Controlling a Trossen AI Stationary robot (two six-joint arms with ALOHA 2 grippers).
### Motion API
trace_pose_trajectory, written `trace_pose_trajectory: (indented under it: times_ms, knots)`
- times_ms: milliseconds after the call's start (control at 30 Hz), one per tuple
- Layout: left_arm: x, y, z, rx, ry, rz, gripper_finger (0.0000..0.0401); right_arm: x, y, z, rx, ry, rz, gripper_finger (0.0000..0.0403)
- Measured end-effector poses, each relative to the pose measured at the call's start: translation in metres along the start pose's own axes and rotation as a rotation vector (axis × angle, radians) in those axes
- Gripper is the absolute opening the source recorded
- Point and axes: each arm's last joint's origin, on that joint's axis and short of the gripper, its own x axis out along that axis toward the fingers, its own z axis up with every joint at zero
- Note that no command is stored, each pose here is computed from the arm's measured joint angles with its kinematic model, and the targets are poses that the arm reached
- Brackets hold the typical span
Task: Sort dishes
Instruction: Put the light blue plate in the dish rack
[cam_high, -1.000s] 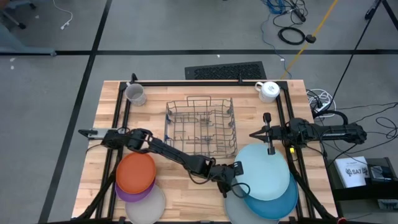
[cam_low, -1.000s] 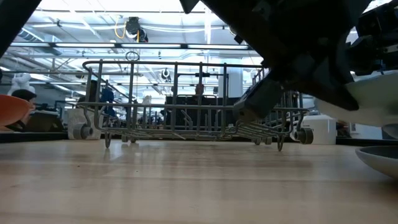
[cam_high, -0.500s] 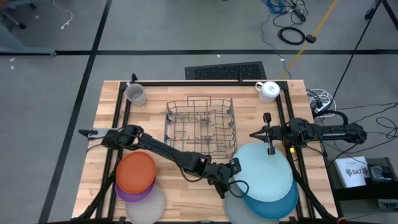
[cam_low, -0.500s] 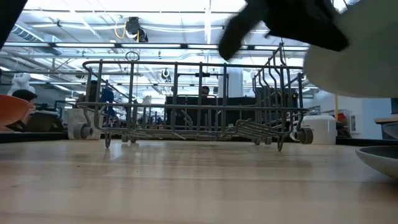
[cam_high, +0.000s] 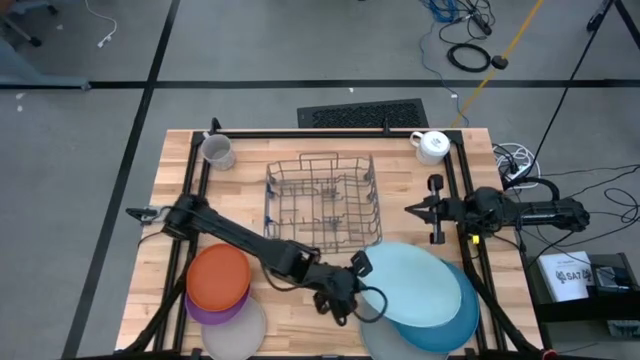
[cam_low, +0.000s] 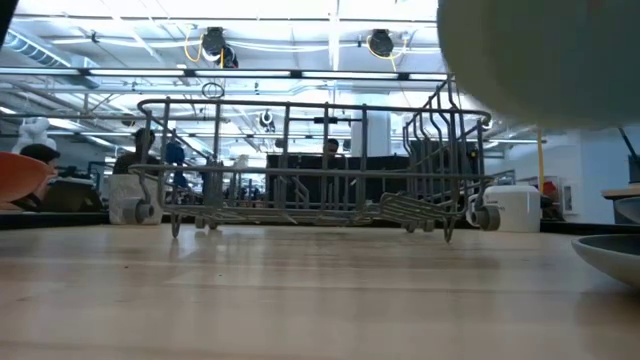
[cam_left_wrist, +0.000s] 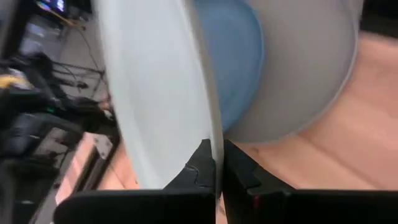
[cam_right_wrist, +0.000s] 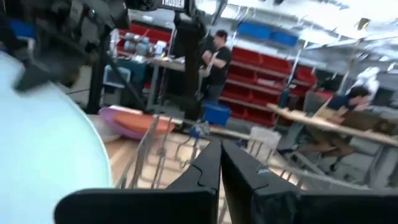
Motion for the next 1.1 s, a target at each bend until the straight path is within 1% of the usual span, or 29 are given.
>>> trace_pose_trajectory:
  times_ms: [67, 267, 400, 500, 700, 867, 967, 1033, 1100]
  knots:
    - [-0.016, 0.008, 0.005, -0.047, -0.037, 0.022, 0.0, 0.0, -0.001, 0.002, -0.017, -0.015, -0.012, 0.0009]
    - [-0.063, 0.025, 0.015, -0.172, -0.165, 0.025, 0.0, 0.0, -0.001, 0.003, -0.023, -0.031, -0.012, 0.0009]
    - [-0.103, 0.039, 0.019, -0.26, -0.24, 0.071, 0.0, 0.0, -0.001, 0.006, -0.023, -0.058, -0.018, 0.0009]
    - [-0.138, 0.051, 0.019, -0.348, -0.289, 0.131, 0.0, 0.0, -0.002, 0.008, -0.019, -0.084, -0.023, 0.0009]
    - [-0.21, 0.068, 0.012, -0.546, -0.324, 0.354, 0.0, 0.0, -0.002, 0.009, -0.017, -0.09, -0.024, 0.0009]
    - [-0.254, 0.076, 0.001, -0.775, -0.321, 0.548, 0.0001, 0.0, -0.002, 0.008, -0.016, -0.085, -0.023, 0.0009]
    - [-0.27, 0.075, -0.007, -0.877, -0.293, 0.659, 0.0001, 0.0, -0.002, 0.007, -0.016, -0.073, -0.019, 0.0009]
    - [-0.272, 0.072, -0.011, -0.94, -0.26, 0.72, 0.0001, 0.0, -0.002, 0.006, -0.009, -0.063, -0.017, 0.0009]
    - [-0.27, 0.069, -0.016, -1.005, -0.232, 0.75, 0.0001, 0.0, -0.001, 0.005, 0.002, -0.055, -0.014, 0.0009]
